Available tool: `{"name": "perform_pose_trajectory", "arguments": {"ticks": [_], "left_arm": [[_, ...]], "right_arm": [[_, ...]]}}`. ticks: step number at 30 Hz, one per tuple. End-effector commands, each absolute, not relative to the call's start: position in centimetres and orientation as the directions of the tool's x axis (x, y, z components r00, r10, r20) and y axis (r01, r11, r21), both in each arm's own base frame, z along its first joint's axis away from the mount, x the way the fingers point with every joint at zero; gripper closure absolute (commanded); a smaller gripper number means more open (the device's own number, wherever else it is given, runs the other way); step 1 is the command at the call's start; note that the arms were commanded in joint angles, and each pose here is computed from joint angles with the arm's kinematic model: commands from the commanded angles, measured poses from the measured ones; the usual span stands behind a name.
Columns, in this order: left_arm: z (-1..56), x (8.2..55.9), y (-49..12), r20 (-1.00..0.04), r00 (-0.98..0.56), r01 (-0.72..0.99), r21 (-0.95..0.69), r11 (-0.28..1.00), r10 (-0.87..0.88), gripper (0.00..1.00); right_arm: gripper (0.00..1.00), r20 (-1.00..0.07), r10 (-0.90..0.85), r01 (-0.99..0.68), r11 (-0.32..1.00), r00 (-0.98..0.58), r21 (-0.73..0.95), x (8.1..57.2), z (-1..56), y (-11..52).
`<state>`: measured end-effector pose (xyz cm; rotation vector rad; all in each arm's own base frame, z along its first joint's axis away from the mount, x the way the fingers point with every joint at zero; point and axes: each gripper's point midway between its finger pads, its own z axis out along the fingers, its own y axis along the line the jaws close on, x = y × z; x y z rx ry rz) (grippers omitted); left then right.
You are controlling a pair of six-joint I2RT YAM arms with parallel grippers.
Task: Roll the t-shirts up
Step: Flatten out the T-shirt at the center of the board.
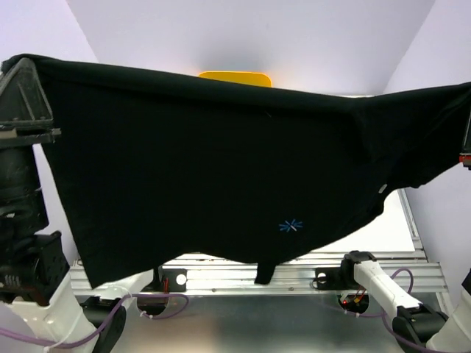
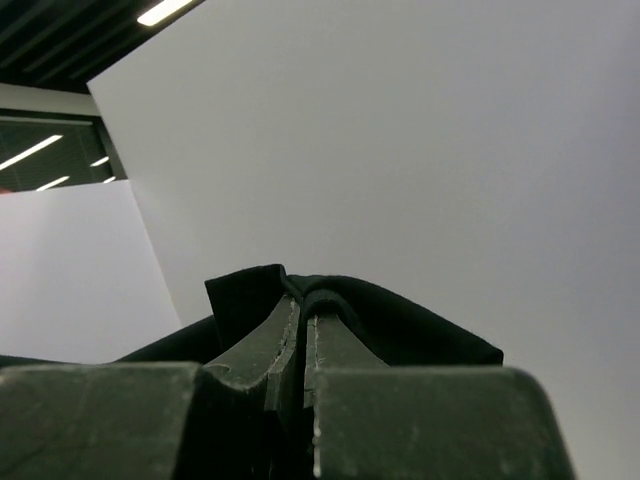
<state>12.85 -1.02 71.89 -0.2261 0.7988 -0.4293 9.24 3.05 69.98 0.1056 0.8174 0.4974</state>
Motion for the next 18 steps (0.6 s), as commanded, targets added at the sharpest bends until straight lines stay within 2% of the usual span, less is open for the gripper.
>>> {"name": "perform_pose_trajectory", "arguments": {"ticks": [1,5,6,8,9,18], "left_arm": [[69.4,19.4,-0.1,-0.703,0.586,0.167,-0.381,0.909,-0.402,1.0],[63.6,26.9,-1.1,-0.8,0.447,0.114,-0.391,0.913,-0.399,1.0],[62.1,29.0,-1.5,-0.818,0.413,0.11,-0.391,0.914,-0.4,1.0],[56.6,33.7,-2.7,-0.87,0.28,0.099,-0.395,0.913,-0.407,1.0],[53.3,35.9,-3.5,-0.889,0.211,0.1,-0.393,0.914,-0.406,1.0],[34.9,46.0,-5.8,-0.899,-0.148,0.024,-0.42,0.907,-0.412,1.0]], "right_arm": [[0.99,-0.667,0.461,-0.258,0.886,0.586,0.386,12.6,69.1,0.6],[0.99,-0.759,0.444,-0.069,0.879,0.476,0.471,19.2,63.6,-1.0],[0.99,-0.804,0.437,-0.008,0.88,0.403,0.474,21.8,60.5,-1.0],[0.99,-0.841,0.424,0.087,0.875,0.336,0.475,24.2,57.0,-1.7],[0.99,-0.87,0.417,0.144,0.875,0.263,0.463,26.3,53.5,-1.8],[0.99,-0.926,0.374,0.431,0.845,-0.054,0.316,34.1,36.6,-3.4]]}}
